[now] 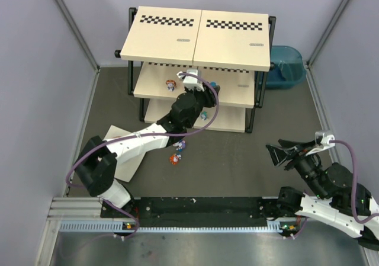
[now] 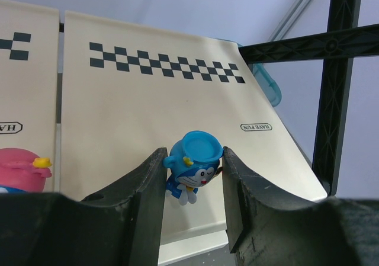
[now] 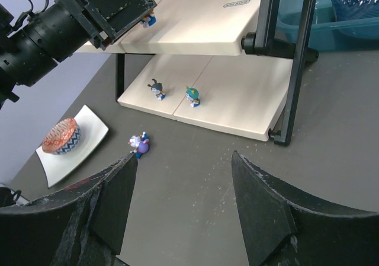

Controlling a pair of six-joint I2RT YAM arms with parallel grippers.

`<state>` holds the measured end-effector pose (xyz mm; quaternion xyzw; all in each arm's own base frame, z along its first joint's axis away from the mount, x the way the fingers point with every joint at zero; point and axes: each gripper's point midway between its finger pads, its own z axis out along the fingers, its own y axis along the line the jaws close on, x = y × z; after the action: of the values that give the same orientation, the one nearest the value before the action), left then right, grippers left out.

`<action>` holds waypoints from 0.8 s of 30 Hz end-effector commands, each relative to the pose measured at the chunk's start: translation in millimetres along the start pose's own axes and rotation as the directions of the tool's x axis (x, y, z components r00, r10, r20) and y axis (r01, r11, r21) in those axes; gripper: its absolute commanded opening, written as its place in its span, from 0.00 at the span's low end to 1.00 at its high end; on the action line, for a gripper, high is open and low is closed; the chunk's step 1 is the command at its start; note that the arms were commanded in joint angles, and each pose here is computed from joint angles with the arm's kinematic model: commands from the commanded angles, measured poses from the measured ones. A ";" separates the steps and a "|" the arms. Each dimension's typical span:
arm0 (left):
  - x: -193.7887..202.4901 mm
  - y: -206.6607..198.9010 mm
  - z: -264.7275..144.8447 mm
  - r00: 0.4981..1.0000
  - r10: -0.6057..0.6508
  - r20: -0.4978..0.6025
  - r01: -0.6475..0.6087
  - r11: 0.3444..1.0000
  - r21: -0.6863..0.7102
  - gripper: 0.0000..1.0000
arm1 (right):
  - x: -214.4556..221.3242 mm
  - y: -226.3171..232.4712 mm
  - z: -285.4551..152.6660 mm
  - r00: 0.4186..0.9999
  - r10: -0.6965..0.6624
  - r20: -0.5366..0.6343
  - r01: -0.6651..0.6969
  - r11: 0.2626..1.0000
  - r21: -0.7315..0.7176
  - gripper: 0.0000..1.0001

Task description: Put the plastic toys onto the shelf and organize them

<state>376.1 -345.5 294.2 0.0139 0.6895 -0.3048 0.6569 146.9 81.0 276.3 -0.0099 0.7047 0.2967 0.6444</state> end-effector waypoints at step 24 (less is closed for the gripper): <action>3.0 5.8 3.0 1.000 0.011 0.029 -0.012 1.000 0.010 0.00 | -7.9 -2.4 -4.9 0.999 0.024 0.040 -0.023 1.000 -0.014 0.67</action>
<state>376.7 -346.8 278.0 0.0206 0.6979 -0.2977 0.6510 146.8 81.3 276.5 -0.0103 0.7045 0.2974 0.6443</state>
